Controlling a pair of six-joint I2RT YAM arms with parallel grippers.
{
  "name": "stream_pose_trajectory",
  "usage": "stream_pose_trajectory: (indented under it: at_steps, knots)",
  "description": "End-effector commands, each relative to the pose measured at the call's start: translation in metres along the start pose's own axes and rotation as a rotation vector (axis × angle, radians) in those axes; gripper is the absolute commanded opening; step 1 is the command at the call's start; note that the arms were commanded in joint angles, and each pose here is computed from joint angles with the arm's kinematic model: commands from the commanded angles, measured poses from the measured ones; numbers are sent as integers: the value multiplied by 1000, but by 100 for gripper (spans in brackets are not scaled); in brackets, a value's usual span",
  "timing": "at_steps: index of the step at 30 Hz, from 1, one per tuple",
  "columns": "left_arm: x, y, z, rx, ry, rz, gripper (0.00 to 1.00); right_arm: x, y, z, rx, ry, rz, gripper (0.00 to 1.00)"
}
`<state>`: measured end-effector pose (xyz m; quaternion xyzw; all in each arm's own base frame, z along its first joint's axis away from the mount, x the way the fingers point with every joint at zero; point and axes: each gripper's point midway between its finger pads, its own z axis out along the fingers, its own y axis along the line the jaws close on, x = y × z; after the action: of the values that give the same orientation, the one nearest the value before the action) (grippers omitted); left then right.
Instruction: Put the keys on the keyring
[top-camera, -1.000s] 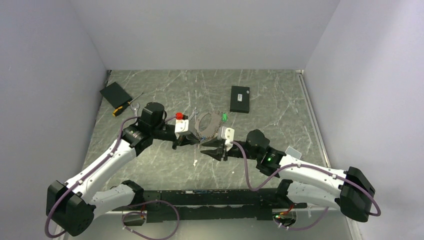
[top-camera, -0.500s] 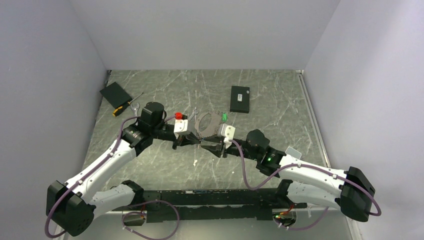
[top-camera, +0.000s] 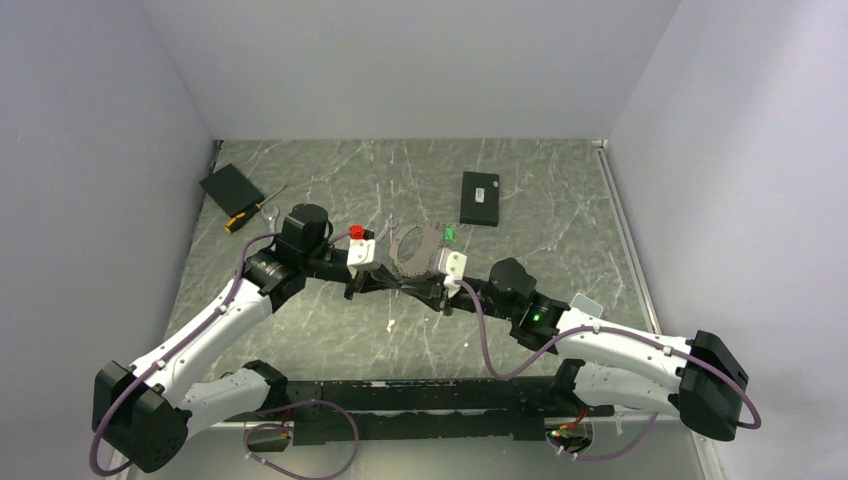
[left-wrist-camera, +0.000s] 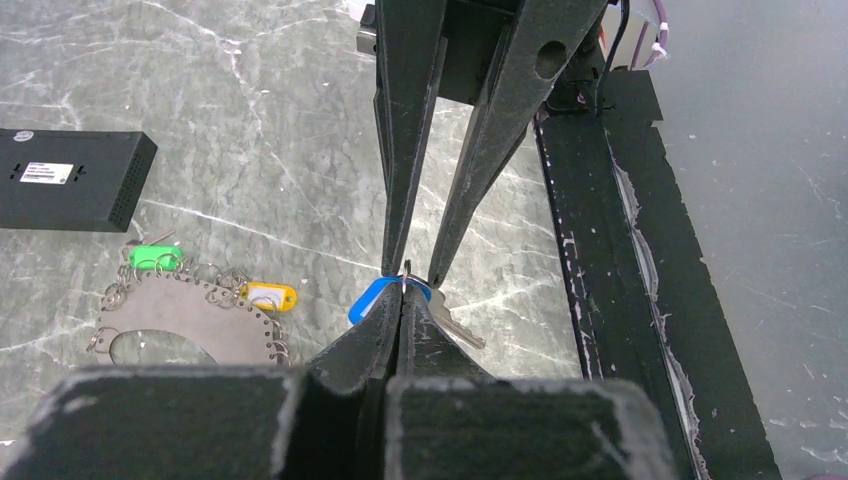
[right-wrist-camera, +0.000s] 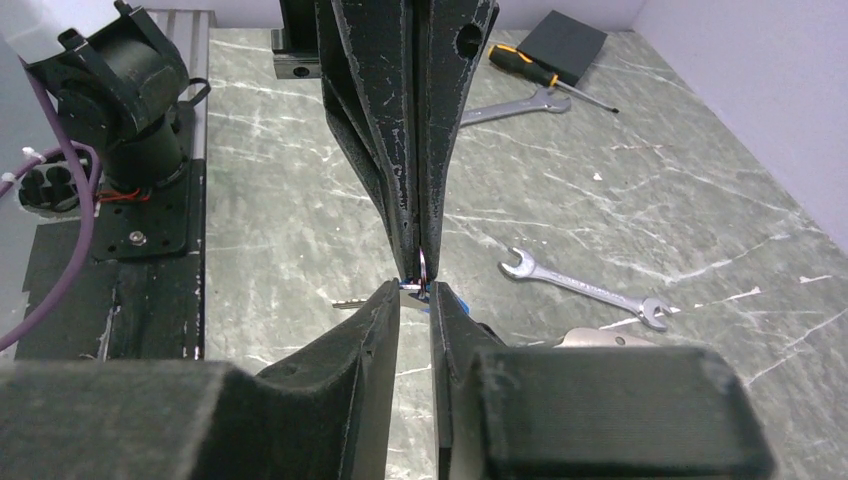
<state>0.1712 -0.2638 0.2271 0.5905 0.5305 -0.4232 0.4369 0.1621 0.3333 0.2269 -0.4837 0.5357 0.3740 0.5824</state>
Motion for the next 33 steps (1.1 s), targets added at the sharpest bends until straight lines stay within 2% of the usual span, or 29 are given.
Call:
stream_pose_trajectory:
  at_steps: [1,16,20,24,27,29,33]
  knots:
    - [-17,-4,-2,21,-46,46,0,-29,0,5,-16,-68,-41,19]
    - [-20,-13,-2,66,-75,64,0,-23,3,9,-34,-28,-62,15]
    - [-19,-19,-1,97,-82,62,0,-21,1,9,-34,-10,-78,1]
    - [-17,-22,-1,109,-82,66,0,-18,2,9,-43,15,-80,0]
    - [-16,-23,-1,111,-82,64,10,-18,2,8,-44,23,-77,0]
    - [-16,-23,-1,112,-81,61,23,-18,2,8,-40,23,-78,0]
    - [-16,-23,-2,105,-80,67,43,-19,-2,5,-11,25,-73,0]
